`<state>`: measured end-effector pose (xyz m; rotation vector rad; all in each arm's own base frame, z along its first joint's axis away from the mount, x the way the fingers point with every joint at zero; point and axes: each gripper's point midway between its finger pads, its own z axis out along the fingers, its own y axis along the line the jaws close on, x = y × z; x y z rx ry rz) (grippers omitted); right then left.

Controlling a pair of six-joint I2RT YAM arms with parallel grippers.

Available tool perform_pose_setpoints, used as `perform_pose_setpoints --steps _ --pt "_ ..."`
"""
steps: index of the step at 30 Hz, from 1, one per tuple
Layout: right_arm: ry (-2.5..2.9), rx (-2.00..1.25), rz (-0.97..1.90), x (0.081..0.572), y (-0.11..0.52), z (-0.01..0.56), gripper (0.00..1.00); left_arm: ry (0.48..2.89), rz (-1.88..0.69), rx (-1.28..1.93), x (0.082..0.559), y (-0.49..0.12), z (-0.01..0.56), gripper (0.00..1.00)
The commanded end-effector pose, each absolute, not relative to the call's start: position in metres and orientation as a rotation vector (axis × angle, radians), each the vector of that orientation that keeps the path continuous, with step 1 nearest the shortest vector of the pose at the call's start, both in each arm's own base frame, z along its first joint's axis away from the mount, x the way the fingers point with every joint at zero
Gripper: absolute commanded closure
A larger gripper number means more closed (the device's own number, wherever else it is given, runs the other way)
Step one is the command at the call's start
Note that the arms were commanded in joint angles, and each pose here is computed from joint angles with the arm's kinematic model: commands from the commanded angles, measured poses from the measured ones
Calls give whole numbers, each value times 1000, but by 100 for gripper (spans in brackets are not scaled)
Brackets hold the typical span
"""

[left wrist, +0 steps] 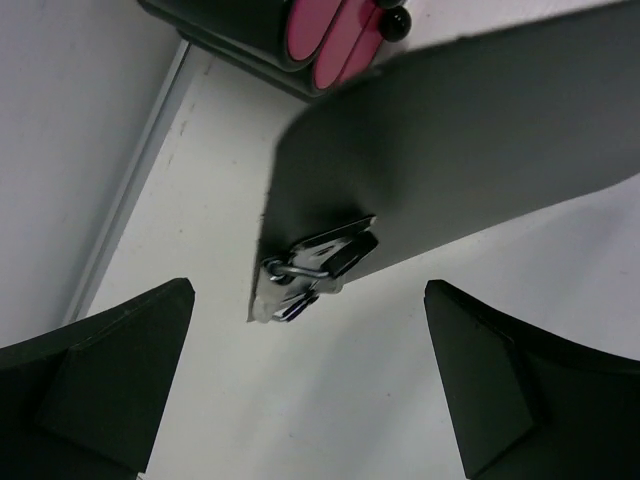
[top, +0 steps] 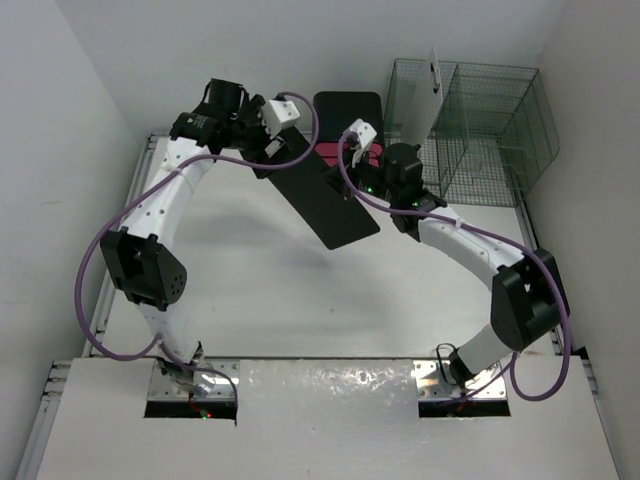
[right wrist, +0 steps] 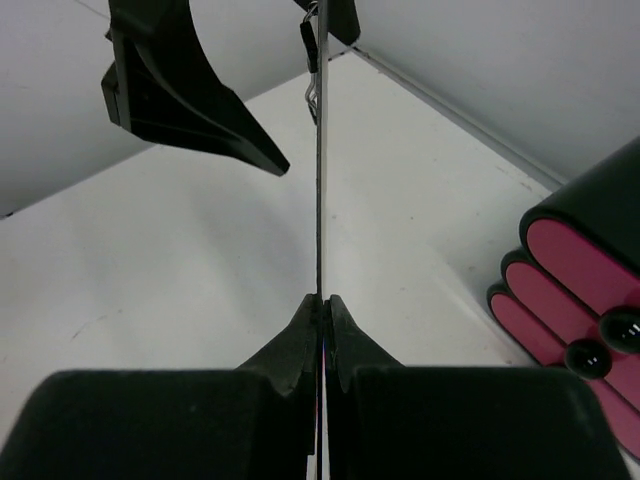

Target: Organize the desk

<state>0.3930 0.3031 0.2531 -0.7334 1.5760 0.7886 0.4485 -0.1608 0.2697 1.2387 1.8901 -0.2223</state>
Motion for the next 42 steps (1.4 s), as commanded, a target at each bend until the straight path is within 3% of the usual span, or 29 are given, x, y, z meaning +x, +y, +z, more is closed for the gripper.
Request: perform_pose_setpoints --steps 1,2,4,5,6,9,17,21,24,26,30,33,36,38,39,40,42 --pt "1390 -766 789 386 305 304 100 1779 -283 1317 440 -177 285 0" --pt "1389 -773 793 385 307 303 100 1775 -304 1324 439 -179 284 0" --pt "1385 -785 800 383 307 301 100 1766 -373 1362 432 -186 280 21" --pt "1383 -787 800 383 307 300 100 1762 -388 1363 431 -188 283 34" --pt "1380 -789 796 382 307 300 100 1783 -420 1367 428 -190 278 58" --pt "1375 -801 786 382 306 295 100 1784 -451 1377 419 -191 280 100" --pt "1408 -982 762 381 315 255 100 1748 -425 1434 398 -184 284 100" --pt "1402 -1123 685 396 320 238 63 1725 -393 1488 392 -184 286 100" --pt "1364 -1159 678 413 332 253 50 1711 -381 1536 388 -188 283 100" --pt "1361 -1168 701 419 340 255 50 1707 -379 1553 386 -193 281 100" --pt "1426 -1164 748 436 353 241 70 1710 -371 1550 386 -196 282 100" --pt "1442 -1166 781 433 355 228 100 1717 -362 1541 388 -195 281 100" --pt "1413 -1166 798 422 353 228 100 1750 -331 1503 395 -192 280 100" --pt "1409 -1147 803 417 351 227 100 1790 -285 1444 406 -188 281 90" --pt "1398 -1128 783 417 347 236 100 1805 -268 1428 409 -186 280 78" --pt "1400 -1116 772 416 344 239 100 1820 -228 1404 414 -181 281 55" --pt "1417 -1092 757 413 339 238 100 1862 -199 1341 418 -176 283 36"
